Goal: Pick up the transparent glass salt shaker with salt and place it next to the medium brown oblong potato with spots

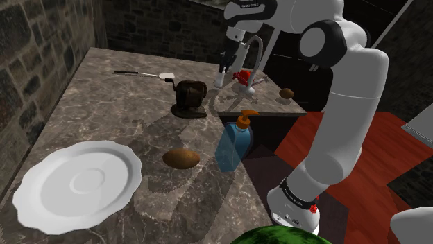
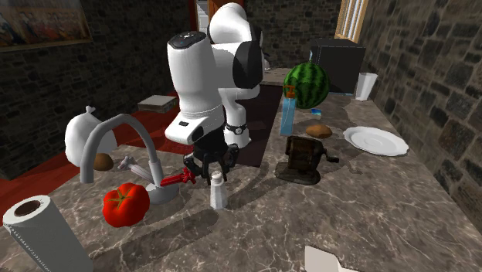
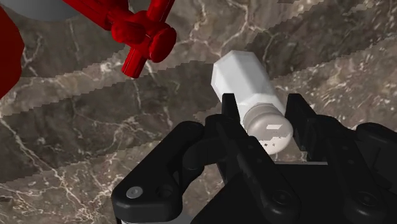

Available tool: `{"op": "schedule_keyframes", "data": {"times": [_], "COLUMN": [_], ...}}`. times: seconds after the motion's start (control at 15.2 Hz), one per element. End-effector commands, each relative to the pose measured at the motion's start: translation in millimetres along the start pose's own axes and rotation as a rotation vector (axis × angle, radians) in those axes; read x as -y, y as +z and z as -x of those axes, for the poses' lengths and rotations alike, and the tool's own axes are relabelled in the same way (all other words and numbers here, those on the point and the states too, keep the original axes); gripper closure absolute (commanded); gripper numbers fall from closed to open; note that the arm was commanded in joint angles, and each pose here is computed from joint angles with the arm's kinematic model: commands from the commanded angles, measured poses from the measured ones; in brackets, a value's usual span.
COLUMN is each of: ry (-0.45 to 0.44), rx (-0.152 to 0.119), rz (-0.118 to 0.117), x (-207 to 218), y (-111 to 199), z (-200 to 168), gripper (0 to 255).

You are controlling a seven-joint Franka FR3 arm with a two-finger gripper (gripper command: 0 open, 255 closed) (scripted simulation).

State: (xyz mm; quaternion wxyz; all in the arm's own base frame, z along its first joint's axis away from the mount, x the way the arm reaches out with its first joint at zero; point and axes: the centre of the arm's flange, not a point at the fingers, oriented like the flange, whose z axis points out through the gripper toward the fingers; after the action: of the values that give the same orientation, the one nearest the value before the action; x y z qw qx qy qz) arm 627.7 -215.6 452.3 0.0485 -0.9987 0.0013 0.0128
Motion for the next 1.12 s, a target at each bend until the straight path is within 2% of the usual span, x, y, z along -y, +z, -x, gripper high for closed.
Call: {"op": "schedule_keyframes", "data": {"times": [0.0, 1.06], "ry": [0.000, 0.000], "rx": [0.000, 0.000], "rz": [0.000, 0.000], "x": [1.3, 9.5], "y": [-11.0, -95.1], "z": [-0.7, 1.5], "gripper": [255, 255]}}
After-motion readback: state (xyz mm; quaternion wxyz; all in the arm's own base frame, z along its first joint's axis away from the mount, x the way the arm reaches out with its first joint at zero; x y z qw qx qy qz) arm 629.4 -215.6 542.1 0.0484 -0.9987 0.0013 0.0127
